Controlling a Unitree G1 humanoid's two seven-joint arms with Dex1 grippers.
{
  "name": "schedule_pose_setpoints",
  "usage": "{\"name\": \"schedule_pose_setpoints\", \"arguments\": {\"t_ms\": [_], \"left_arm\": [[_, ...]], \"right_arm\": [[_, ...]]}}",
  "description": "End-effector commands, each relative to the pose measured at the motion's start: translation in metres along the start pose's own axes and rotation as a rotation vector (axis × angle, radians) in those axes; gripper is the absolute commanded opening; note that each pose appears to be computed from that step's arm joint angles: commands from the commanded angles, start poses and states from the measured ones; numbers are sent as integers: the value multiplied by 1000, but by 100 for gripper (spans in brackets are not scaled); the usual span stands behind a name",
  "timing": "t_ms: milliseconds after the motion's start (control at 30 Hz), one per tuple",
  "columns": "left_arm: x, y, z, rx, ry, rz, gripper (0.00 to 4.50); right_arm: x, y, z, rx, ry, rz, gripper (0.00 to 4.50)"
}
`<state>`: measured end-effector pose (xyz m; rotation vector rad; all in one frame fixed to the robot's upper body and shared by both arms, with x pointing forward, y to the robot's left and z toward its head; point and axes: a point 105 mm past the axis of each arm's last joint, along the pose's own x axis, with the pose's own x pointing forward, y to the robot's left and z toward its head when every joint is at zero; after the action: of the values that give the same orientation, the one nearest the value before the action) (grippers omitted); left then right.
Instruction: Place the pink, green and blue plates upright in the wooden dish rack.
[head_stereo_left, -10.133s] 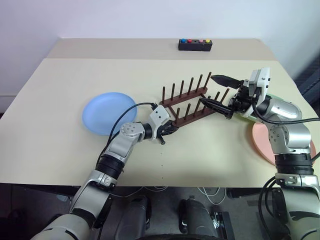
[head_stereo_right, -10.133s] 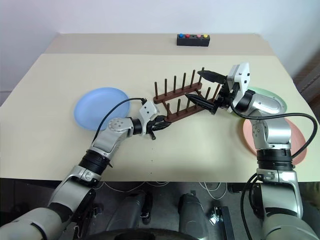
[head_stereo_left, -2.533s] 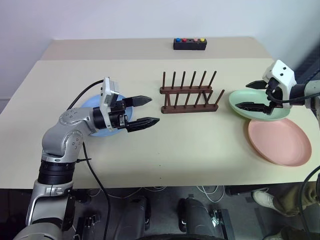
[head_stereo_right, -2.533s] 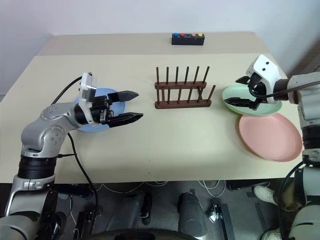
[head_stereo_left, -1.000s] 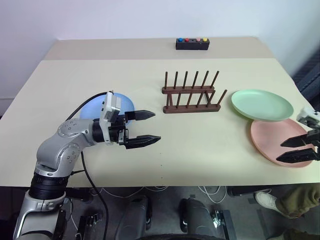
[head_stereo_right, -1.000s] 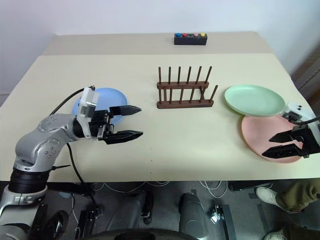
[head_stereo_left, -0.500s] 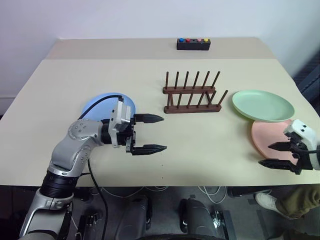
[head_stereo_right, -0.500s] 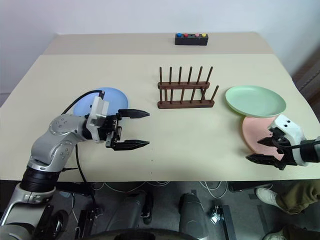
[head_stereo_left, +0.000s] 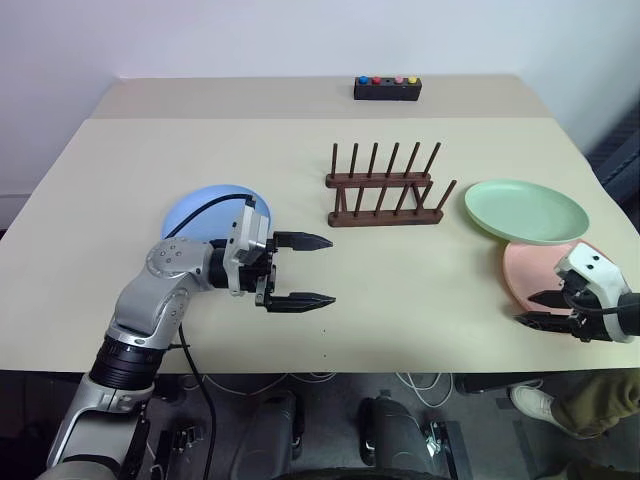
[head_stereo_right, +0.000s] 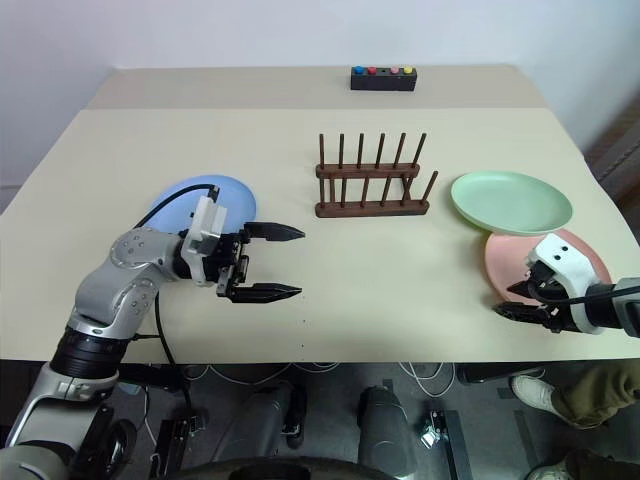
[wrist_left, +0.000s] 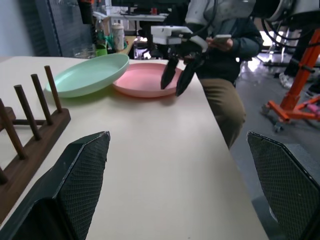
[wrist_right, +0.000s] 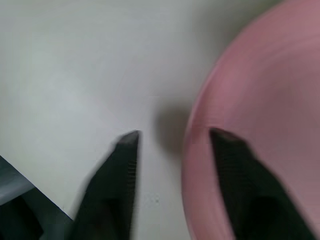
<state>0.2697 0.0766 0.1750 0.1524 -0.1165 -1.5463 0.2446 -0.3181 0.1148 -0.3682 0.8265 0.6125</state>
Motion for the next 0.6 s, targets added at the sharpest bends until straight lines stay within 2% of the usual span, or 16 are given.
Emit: {"name": "schedule_pose_setpoints", "arguments": {"t_ms": [33,333,467,533,600], "left_arm": [[1,1,0,1,-4,14,450],[-4,0,-1,10,22,23,450],[-5,0,-1,9,26,24,450],[-5,1,-1,8,25,24,450],[-4,2,-1,9,23,25,450]], "right_arm": [[-1,-2,7,-34,-3,-14,17],[2,1,14,-28,-18,4,7],[-18,0,28,-28,-51,39,7],[-38,0,49,30,-169,107,7],[-57,5,59,59,-223,183,7]]}}
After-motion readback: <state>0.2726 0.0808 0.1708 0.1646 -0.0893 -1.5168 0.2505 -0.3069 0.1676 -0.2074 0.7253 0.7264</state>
